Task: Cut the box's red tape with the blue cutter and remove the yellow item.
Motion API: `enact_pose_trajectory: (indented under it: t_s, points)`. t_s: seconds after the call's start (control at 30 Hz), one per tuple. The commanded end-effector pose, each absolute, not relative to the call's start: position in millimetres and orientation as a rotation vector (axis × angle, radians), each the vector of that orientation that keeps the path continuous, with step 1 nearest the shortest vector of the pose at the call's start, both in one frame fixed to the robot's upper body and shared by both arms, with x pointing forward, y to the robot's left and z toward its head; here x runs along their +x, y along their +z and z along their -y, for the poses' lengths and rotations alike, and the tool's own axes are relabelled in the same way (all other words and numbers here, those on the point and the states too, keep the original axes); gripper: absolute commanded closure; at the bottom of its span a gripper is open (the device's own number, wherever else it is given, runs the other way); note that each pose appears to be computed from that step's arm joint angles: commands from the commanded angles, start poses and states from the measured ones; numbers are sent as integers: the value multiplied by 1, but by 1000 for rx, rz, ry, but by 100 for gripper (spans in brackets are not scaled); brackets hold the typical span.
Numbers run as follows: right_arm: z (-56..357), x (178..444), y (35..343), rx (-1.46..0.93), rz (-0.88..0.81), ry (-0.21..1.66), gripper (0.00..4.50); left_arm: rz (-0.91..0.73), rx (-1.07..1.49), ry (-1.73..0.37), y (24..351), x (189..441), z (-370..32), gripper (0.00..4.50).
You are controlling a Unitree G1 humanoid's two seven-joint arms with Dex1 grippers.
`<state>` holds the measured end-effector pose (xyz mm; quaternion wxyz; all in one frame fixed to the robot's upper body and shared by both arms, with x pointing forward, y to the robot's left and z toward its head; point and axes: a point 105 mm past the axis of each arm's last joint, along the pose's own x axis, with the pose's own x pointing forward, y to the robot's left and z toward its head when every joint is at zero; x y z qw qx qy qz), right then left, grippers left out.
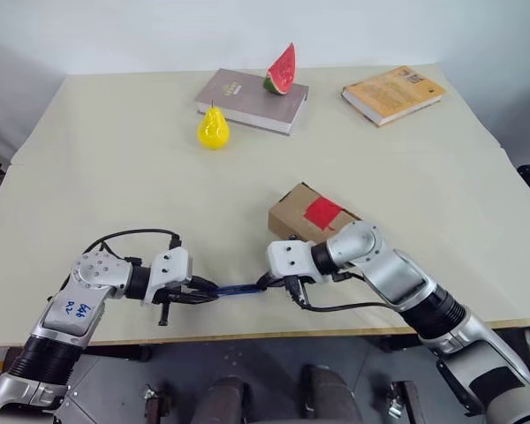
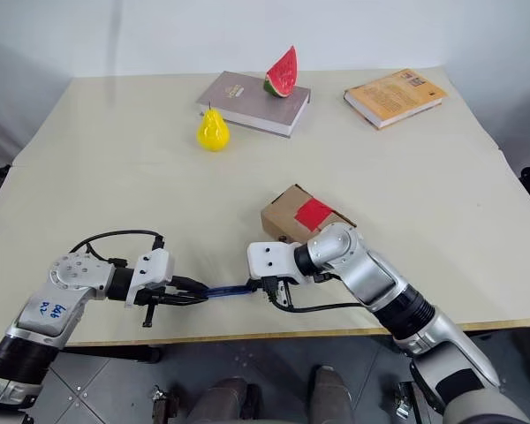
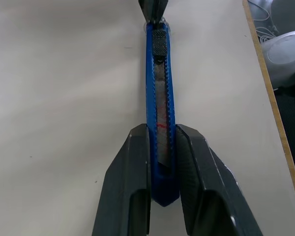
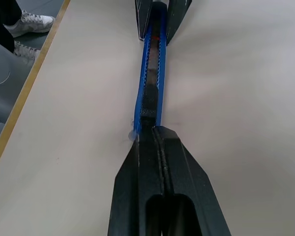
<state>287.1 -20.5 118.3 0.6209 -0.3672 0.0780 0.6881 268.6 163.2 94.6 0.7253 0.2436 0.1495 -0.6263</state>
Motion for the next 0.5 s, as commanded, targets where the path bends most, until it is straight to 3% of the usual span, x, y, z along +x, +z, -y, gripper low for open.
enact_pose_trajectory:
  t_s: [0.03,0.5]
  points:
    - [20,285,104,-853,-221,1594,450,-400,520,-1426,76,260,-156,410]
    - [-18,281,113,-797,-140,1653,450,-393,516,-1422,77,260,-154,410]
